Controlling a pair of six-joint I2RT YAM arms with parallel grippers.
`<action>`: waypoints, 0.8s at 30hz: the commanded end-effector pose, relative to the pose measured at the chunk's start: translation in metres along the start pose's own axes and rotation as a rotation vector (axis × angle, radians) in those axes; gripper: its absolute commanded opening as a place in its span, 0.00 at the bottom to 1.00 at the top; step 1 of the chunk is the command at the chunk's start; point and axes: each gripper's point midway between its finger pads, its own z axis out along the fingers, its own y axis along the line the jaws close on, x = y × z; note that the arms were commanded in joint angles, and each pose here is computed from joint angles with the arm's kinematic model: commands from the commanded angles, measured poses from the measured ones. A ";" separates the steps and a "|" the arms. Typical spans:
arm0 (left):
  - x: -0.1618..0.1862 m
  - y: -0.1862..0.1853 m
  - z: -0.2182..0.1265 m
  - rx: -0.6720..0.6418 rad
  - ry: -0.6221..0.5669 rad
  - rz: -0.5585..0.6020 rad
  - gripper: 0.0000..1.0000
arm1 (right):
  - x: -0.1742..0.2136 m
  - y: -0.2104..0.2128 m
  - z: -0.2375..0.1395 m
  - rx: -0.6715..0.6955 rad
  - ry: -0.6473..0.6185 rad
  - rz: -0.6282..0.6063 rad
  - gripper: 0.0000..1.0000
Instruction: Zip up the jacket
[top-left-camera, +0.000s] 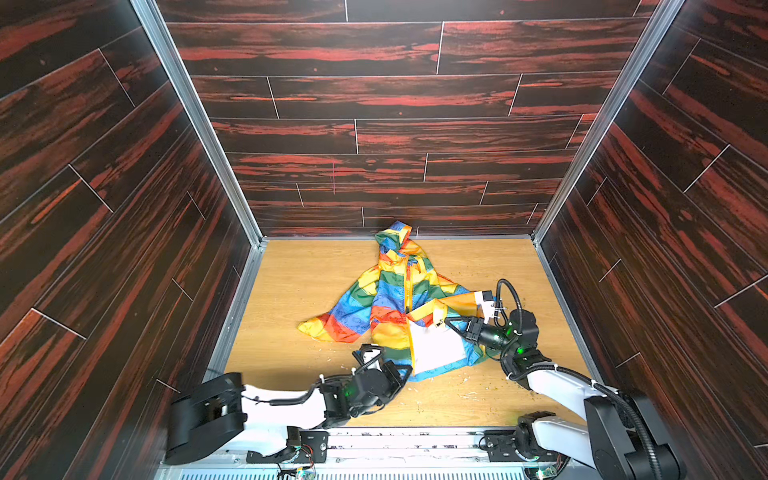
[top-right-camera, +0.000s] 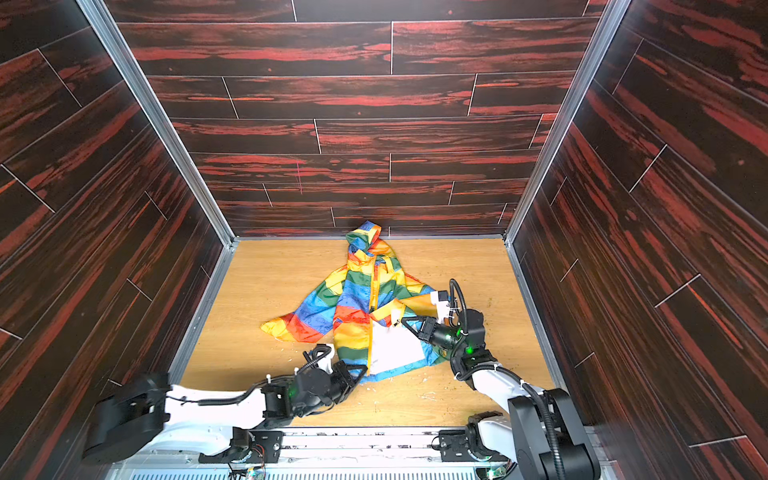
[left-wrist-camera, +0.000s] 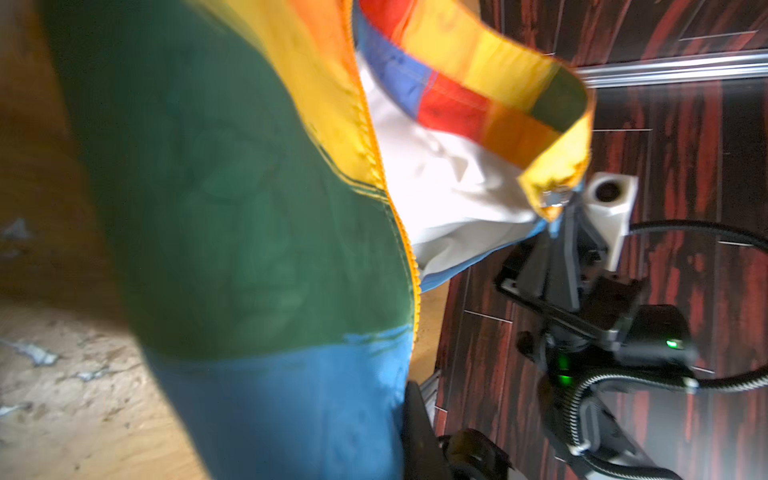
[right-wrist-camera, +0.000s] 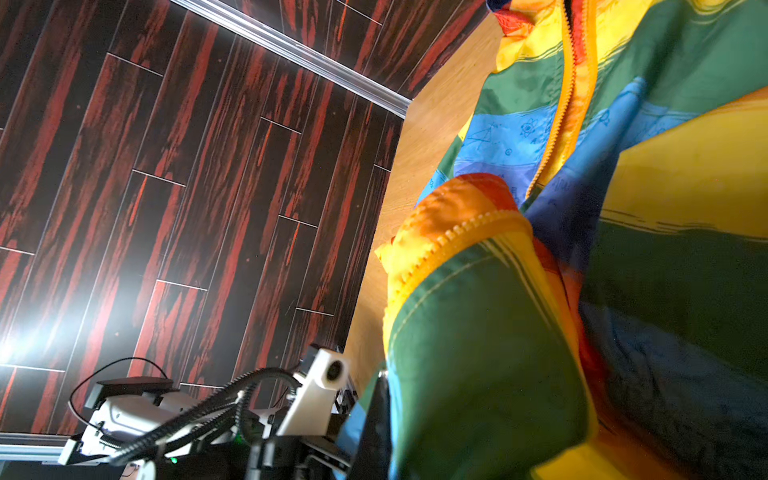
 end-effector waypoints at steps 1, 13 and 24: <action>-0.007 -0.010 -0.008 0.003 0.025 0.037 0.00 | -0.011 0.006 0.004 -0.016 -0.008 -0.030 0.00; -0.052 -0.057 0.003 0.044 -0.014 0.125 0.00 | -0.022 0.009 0.011 -0.028 -0.015 -0.011 0.00; -0.145 -0.160 -0.005 0.069 -0.209 0.502 0.00 | -0.041 0.050 0.019 -0.051 -0.059 -0.095 0.00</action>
